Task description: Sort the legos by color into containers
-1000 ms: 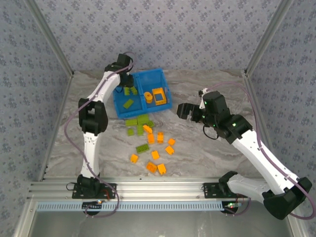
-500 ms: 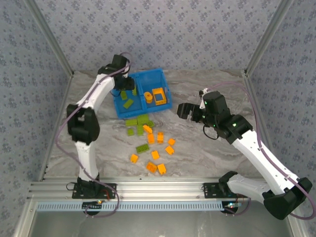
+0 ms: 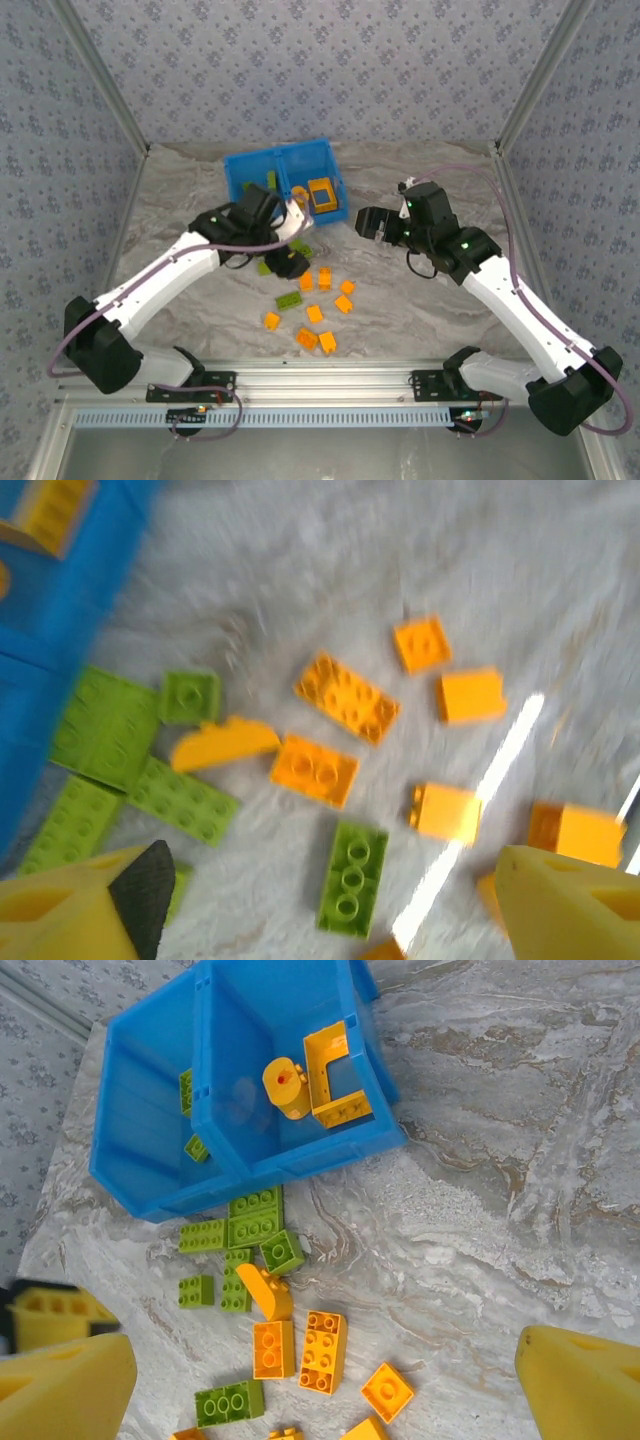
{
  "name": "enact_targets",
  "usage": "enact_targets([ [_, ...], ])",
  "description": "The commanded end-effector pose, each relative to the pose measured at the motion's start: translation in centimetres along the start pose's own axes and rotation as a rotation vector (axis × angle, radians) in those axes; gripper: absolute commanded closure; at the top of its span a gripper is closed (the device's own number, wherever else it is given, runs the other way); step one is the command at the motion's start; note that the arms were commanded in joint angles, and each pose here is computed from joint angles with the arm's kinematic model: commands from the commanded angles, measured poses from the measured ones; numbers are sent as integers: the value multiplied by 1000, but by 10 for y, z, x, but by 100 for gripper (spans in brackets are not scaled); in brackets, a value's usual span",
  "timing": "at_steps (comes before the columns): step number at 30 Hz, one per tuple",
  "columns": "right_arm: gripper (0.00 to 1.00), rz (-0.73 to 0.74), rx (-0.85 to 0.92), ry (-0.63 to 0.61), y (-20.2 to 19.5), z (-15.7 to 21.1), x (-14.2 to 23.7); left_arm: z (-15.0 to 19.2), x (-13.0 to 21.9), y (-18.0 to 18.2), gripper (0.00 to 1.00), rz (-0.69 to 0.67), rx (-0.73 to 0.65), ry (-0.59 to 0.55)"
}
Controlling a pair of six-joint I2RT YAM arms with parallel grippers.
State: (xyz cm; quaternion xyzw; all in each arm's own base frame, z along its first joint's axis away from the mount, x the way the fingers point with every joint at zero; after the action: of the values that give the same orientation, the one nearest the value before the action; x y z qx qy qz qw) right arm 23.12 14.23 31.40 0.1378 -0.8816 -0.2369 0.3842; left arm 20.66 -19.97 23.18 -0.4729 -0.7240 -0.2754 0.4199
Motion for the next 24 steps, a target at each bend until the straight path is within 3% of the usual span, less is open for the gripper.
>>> enact_targets([
  [1,0,0,-7,1,-4,2,-1,14,-15,-19,10,47,-142,45],
  [4,0,1,-11,3,-6,3,-1,20,-34,-23,6,62,-132,64],
  [9,0,9,-18,-3,-11,4,2,28,-68,-20,3,88,-82,206],
  [16,0,11,-31,-1,-16,6,3,41,-108,-8,2,-22,-67,415],
  [19,0,14,-36,5,-18,6,2,43,-118,-9,7,-12,-53,455],
  [22,0,16,-37,3,-19,7,3,45,-123,-9,19,-18,-41,473],
  [24,0,16,-39,1,-19,6,3,45,-123,-10,35,-18,-34,466],
])
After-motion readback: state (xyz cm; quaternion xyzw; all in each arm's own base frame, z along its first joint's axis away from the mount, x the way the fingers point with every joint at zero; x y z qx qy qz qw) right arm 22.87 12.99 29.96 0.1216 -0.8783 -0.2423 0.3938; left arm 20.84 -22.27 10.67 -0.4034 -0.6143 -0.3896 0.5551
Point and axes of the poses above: each hand's point on the last joint's axis, 136 mm out from that joint toward the fingers, its own x axis back along the fingers, its own y axis along the line the jaws close on, z = x × y, the point moved 9 cm from there along x, back along the fingers, and after that the axes turned 6 degrees about -x, right-handed, at the moved point
